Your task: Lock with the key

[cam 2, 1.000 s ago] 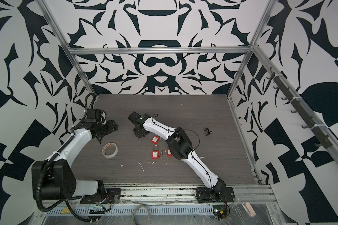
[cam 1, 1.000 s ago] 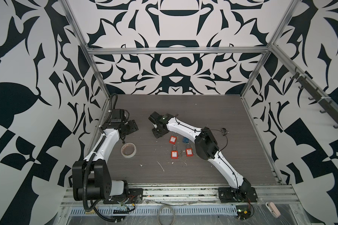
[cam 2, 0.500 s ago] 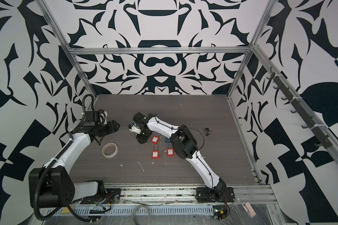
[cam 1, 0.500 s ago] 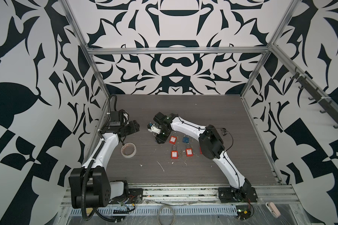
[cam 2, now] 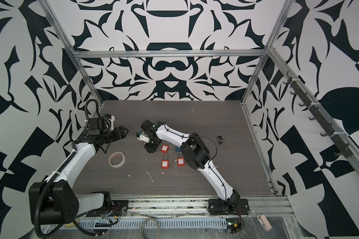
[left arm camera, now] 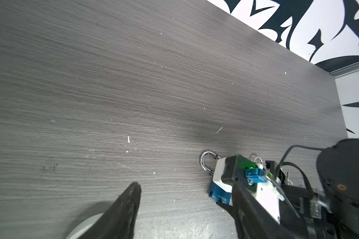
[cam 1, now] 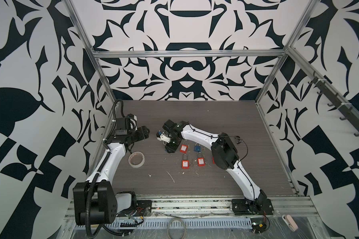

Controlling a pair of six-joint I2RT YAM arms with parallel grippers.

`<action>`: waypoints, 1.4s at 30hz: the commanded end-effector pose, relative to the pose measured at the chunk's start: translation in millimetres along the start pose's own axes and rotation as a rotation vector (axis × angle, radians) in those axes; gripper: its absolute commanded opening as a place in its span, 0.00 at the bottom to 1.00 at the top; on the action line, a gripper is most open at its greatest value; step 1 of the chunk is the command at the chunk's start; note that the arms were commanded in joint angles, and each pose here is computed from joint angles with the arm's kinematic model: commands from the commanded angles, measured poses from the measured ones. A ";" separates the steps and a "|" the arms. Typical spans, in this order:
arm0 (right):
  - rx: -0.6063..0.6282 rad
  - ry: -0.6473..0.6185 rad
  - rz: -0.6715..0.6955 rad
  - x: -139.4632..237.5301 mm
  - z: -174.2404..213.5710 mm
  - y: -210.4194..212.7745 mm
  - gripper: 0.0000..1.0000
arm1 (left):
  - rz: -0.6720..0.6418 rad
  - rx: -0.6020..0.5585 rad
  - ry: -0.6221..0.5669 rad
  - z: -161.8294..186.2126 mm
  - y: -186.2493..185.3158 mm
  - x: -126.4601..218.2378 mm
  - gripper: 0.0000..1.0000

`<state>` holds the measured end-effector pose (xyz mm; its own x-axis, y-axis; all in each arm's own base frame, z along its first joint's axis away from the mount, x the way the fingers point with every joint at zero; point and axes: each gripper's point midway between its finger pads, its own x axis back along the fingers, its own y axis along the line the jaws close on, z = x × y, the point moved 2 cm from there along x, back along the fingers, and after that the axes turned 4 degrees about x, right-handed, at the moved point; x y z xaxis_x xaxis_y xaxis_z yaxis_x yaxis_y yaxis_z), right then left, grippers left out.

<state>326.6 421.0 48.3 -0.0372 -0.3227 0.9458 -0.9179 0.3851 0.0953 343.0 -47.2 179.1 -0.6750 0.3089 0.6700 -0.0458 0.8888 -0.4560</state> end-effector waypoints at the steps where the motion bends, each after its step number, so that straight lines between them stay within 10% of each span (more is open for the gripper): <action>1: -0.047 -0.041 0.050 26.0 -8.9 -3.6 0.51 | 0.030 -0.009 -0.002 5.4 -2.9 0.9 0.71; 36: 0.082 0.004 0.056 -2.3 -4.1 14.4 0.59 | 0.064 0.000 0.013 12.6 -5.0 -2.2 0.71; 42: 0.090 0.028 0.074 -4.5 -1.8 11.8 0.46 | 0.066 -0.004 0.012 11.7 -6.0 -1.5 0.71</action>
<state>318.6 431.8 45.2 -0.0986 -0.3018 0.9483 -0.9441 0.3297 0.0068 338.3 -54.3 169.3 -0.6615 0.3557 0.6602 -0.0187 0.8723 -0.4887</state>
